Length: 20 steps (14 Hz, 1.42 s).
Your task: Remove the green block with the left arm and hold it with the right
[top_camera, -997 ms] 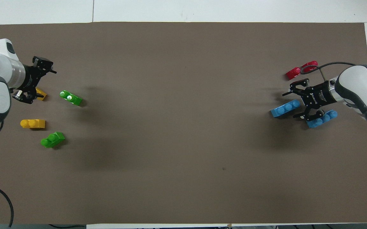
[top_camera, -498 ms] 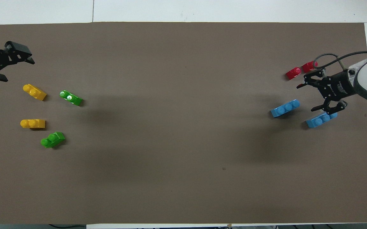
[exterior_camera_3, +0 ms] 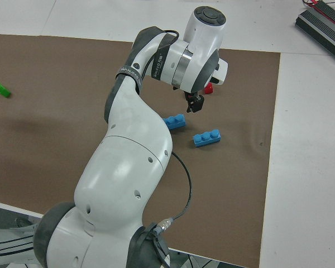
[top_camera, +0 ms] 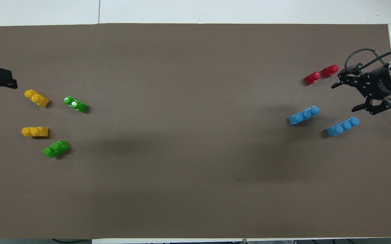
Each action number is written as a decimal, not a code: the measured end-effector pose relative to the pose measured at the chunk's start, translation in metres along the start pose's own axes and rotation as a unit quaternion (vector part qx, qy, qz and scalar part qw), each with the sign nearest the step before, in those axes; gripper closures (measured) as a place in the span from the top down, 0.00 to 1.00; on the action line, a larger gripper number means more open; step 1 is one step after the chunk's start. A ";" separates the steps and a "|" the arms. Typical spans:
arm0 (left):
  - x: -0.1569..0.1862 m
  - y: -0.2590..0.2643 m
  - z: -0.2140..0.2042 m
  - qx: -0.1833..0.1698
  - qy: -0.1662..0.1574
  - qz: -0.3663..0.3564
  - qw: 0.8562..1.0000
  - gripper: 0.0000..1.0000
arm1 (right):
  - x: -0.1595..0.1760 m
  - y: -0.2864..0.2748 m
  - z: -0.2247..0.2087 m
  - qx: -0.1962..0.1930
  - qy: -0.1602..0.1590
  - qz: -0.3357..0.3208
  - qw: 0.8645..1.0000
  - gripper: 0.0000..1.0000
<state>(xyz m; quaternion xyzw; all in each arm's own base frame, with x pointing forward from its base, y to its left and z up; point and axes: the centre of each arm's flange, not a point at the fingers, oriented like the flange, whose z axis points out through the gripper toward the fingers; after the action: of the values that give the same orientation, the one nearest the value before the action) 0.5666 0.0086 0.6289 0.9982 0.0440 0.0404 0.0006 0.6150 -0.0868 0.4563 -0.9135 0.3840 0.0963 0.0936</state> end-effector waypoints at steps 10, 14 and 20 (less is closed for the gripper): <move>-0.050 0.012 0.013 0.003 -0.029 0.038 0.999 1.00 | -0.106 -0.043 -0.089 -0.029 0.067 -0.259 0.963 1.00; -0.045 0.010 0.026 0.002 -0.040 0.036 0.999 1.00 | -0.135 -0.053 -0.097 -0.045 0.067 -0.325 0.942 1.00; -0.045 0.013 0.019 -0.001 -0.034 0.038 0.999 1.00 | -0.135 -0.047 -0.097 -0.095 0.070 -0.382 0.916 1.00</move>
<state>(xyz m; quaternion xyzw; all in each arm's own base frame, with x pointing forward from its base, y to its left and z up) 0.5249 -0.0078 0.6067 1.0000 0.0058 0.0066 0.0018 0.5658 0.0141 0.5877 -0.9997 0.0000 0.0246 0.0093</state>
